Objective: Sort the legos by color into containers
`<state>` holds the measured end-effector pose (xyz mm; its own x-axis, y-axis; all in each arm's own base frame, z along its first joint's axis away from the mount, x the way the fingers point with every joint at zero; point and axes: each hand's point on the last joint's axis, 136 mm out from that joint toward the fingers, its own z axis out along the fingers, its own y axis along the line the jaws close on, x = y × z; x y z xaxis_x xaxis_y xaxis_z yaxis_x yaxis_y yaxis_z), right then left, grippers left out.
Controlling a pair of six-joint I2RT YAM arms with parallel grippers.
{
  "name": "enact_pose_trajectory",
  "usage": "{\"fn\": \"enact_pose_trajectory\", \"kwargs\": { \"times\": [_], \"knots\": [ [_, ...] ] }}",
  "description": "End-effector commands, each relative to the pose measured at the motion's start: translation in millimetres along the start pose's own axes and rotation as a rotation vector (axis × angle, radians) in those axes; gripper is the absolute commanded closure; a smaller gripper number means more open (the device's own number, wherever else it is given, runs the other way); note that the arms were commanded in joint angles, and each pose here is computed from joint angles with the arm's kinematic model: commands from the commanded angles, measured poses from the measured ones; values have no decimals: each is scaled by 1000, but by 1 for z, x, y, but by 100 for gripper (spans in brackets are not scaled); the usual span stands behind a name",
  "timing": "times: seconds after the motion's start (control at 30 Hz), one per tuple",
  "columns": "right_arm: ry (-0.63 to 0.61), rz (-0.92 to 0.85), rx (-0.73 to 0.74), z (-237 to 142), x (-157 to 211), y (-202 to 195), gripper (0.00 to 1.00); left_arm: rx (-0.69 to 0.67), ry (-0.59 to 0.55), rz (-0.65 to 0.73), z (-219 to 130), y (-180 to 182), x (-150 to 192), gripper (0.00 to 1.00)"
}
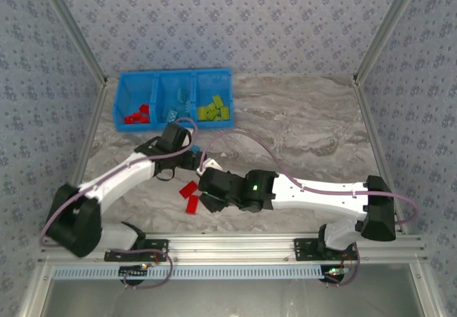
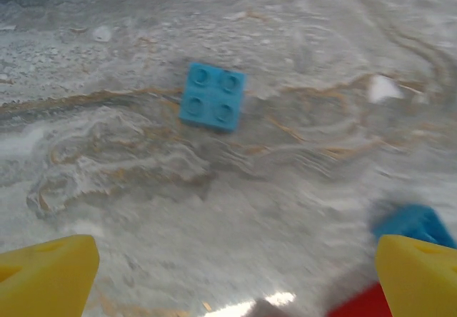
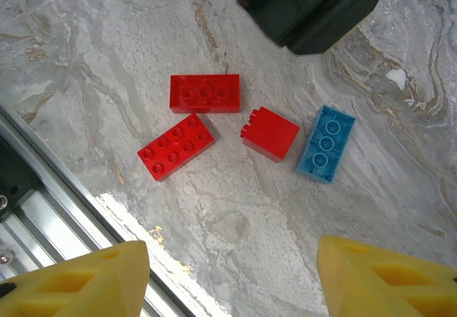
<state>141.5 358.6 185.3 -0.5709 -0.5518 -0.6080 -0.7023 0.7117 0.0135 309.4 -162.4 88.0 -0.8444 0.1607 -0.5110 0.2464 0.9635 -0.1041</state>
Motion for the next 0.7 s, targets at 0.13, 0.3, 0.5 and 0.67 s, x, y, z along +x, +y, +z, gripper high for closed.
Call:
{"fn": "enact_pose_trajectory", "kwargs": {
  "times": [0.13,0.3,0.5,0.67],
  "knots": [
    [0,14,35,4,-11,3,34,43,6,79,41,-1,-43,2],
    [-2,32,20,3,-14,6,32,55,57,104,68,-5,-51,19],
    [-2,52,51,-1,-11,-4,30,77,92,85,79,-8,-39,52],
    [-14,61,47,-4,-14,-5,30,62,113,79,86,-3,-23,54]
  ]
}}
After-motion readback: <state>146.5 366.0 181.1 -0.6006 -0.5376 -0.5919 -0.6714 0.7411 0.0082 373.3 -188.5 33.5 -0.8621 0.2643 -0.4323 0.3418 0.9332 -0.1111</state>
